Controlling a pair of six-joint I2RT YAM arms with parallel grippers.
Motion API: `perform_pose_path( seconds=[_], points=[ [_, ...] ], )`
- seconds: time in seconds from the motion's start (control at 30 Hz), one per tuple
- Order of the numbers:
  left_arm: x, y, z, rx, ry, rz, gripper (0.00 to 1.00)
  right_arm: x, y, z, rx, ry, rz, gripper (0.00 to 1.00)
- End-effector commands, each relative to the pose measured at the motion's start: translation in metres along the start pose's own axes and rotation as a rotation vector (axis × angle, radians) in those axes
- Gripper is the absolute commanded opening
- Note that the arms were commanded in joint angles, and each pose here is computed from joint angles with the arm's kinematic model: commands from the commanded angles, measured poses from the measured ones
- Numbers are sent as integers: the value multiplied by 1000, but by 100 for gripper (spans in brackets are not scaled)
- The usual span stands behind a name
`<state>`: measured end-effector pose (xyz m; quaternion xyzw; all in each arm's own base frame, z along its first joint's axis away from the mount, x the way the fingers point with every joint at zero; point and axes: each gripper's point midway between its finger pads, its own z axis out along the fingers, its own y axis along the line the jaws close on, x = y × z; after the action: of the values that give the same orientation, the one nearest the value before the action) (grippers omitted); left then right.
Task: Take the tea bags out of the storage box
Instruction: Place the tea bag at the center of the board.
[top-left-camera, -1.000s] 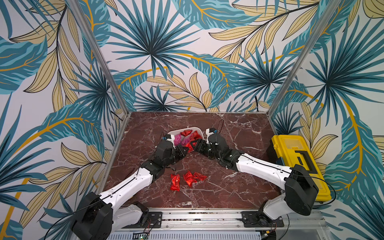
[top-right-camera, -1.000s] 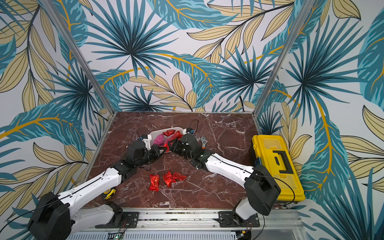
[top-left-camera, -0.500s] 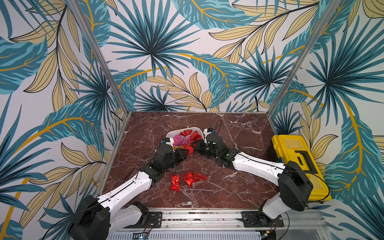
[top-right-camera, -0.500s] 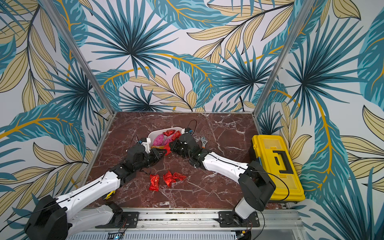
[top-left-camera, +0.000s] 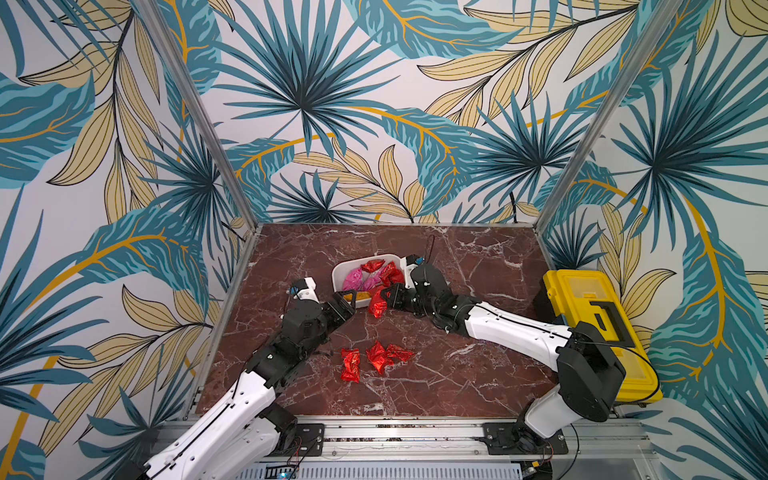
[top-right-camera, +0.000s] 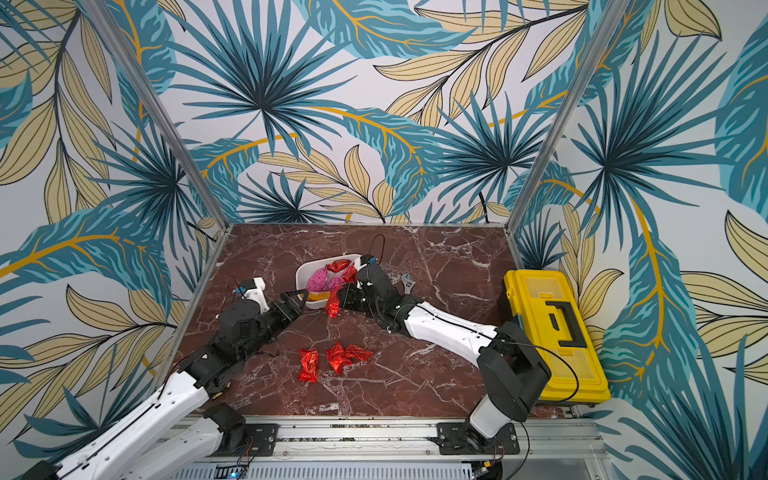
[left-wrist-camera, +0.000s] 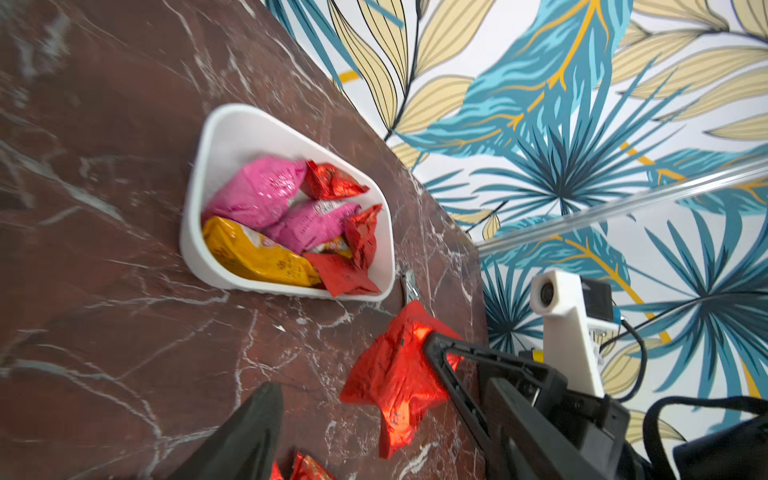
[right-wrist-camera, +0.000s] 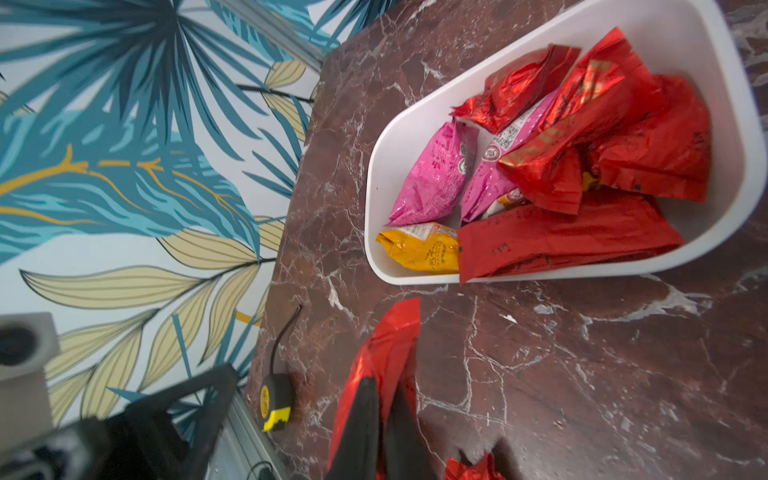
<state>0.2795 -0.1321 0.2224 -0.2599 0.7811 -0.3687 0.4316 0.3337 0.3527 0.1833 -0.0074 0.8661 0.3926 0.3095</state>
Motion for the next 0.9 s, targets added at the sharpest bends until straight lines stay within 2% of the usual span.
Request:
perform_pose_path(
  seconds=[0.0, 0.13, 0.37, 0.6, 0.67, 0.8, 0.87],
  points=[
    [3, 52, -6, -167, -10, 15, 82, 42, -11, 18, 2, 176, -138, 7],
    [7, 61, -6, -183, 2, -7, 82, 71, -3, 40, -34, 281, -208, 7],
    [13, 67, -3, -186, 13, -28, 81, 93, -6, 70, -30, 357, -272, 8],
    [15, 70, -1, -191, 21, -25, 80, 106, -16, 77, -11, 393, -300, 16],
    [16, 69, 0, -189, 26, -25, 80, 108, -17, 78, -9, 398, -306, 21],
    [16, 60, 4, -147, 36, -42, 80, 96, -25, 71, 64, 361, -347, 43],
    [16, 50, 7, -111, 43, -44, 80, 83, -20, 61, 82, 325, -378, 46]
  ],
)
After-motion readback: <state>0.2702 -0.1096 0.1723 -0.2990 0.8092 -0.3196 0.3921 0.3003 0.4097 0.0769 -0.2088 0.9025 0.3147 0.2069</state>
